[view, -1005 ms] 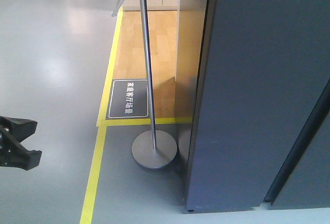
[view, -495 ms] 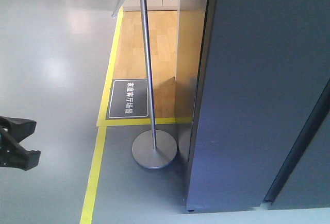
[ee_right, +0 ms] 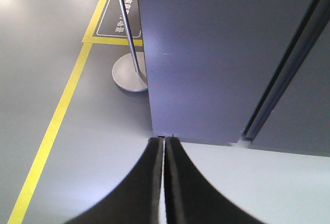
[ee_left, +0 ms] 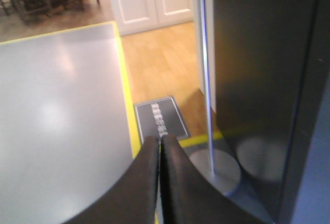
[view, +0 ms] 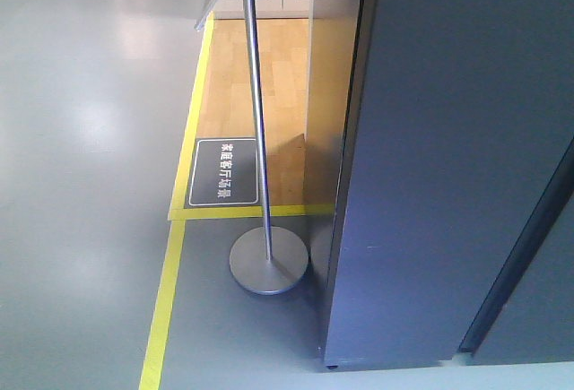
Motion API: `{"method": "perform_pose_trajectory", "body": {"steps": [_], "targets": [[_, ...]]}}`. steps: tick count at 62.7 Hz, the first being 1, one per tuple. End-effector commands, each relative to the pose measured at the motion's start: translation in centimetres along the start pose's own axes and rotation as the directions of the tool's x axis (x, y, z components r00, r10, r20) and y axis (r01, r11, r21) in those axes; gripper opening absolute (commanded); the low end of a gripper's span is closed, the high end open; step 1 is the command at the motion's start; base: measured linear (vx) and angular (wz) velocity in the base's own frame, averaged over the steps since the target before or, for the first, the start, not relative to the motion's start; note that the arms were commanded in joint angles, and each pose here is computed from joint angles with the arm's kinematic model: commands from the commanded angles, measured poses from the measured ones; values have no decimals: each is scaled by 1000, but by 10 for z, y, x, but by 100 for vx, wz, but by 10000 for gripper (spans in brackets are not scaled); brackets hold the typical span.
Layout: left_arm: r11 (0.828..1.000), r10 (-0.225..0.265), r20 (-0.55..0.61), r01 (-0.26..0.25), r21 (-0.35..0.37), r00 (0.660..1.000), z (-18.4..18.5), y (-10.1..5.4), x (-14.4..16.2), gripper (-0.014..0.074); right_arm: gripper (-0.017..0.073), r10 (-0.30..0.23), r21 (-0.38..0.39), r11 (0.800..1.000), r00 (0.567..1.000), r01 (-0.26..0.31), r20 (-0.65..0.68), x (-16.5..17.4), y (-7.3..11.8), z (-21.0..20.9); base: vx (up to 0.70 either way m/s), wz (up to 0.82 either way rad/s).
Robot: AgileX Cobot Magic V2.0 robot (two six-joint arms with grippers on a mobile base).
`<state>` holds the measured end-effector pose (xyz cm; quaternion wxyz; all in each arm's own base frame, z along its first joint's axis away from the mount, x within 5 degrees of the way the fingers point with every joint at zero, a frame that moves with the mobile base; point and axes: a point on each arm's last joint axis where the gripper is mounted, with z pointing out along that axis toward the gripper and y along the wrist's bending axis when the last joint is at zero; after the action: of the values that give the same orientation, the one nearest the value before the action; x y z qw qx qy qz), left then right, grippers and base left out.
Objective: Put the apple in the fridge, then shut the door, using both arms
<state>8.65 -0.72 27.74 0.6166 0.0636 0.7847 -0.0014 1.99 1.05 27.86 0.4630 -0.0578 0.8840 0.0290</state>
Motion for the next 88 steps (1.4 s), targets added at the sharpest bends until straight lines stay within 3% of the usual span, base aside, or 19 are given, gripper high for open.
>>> {"method": "perform_pose_trajectory", "body": {"steps": [1,16,31,63,74,88], "targets": [[999,-15,160,23,-48,987,-7,3,3,-6,-3,3,6,1000,998,-3,69,-11,0,-4,0,0],[994,0,326,36,-103,946,-21,2,40,-6,-3,3,6,1000,998,-3,69,-11,0,-4,0,0],[992,12,420,42,-120,907,-18,0,68,-6,-3,3,6,1000,998,-3,69,-11,0,-4,0,0],[993,-5,370,49,-111,929,-13,-1,79,-6,-3,3,6,1000,998,-3,67,-11,0,-4,0,0],[988,-93,384,132,-78,919,-13,-1,78,-6,-3,3,7,1000,998,-3,69,-11,0,-4,0,0],[989,-92,384,128,-72,919,-13,-1,78,-6,-3,3,7,1000,998,-3,69,-11,0,-4,0,0]]}}
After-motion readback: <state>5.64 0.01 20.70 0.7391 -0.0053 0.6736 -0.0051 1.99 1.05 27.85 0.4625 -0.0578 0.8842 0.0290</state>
